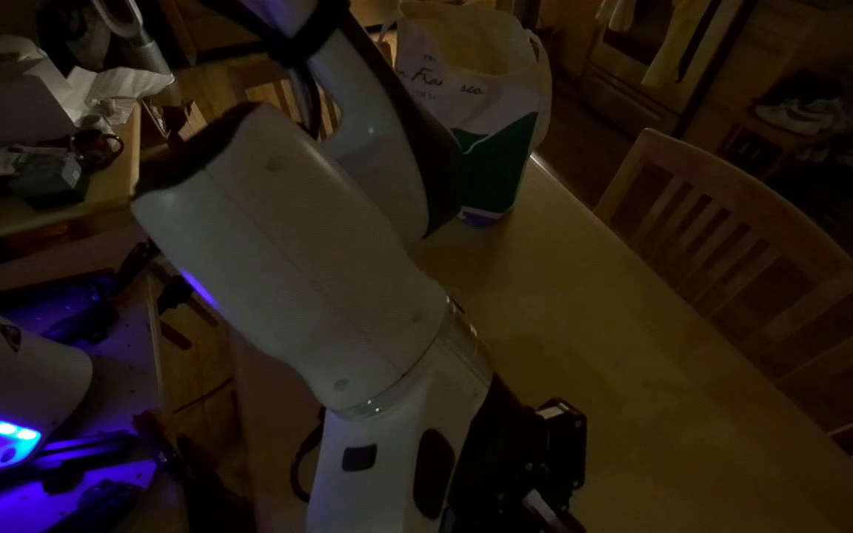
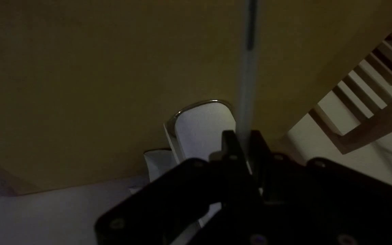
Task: Pick up the pen and put it in the parse
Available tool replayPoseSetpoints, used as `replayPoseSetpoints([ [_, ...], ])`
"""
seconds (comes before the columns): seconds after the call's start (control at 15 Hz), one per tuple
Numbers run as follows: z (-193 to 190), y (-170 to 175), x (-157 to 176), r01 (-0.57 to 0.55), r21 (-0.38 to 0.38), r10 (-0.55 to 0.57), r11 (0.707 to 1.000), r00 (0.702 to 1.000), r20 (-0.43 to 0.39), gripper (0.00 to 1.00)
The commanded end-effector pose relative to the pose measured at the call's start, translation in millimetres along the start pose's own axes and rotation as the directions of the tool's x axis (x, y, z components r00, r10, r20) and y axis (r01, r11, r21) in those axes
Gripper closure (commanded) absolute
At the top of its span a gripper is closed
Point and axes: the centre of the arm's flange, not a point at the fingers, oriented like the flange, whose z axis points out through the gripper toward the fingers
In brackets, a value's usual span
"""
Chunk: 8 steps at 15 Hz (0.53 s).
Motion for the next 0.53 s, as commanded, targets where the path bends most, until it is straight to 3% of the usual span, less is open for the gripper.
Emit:
replayPoseSetpoints([
  [0.0,4.5,12.0,-20.6,-0.017,-0.007,0.017,1.0,0.999,-0.034,0.97],
  [0.47,7.2,25.0,-31.3,-0.061,-0.104,0.059,0.993,0.998,-0.026,0.97],
])
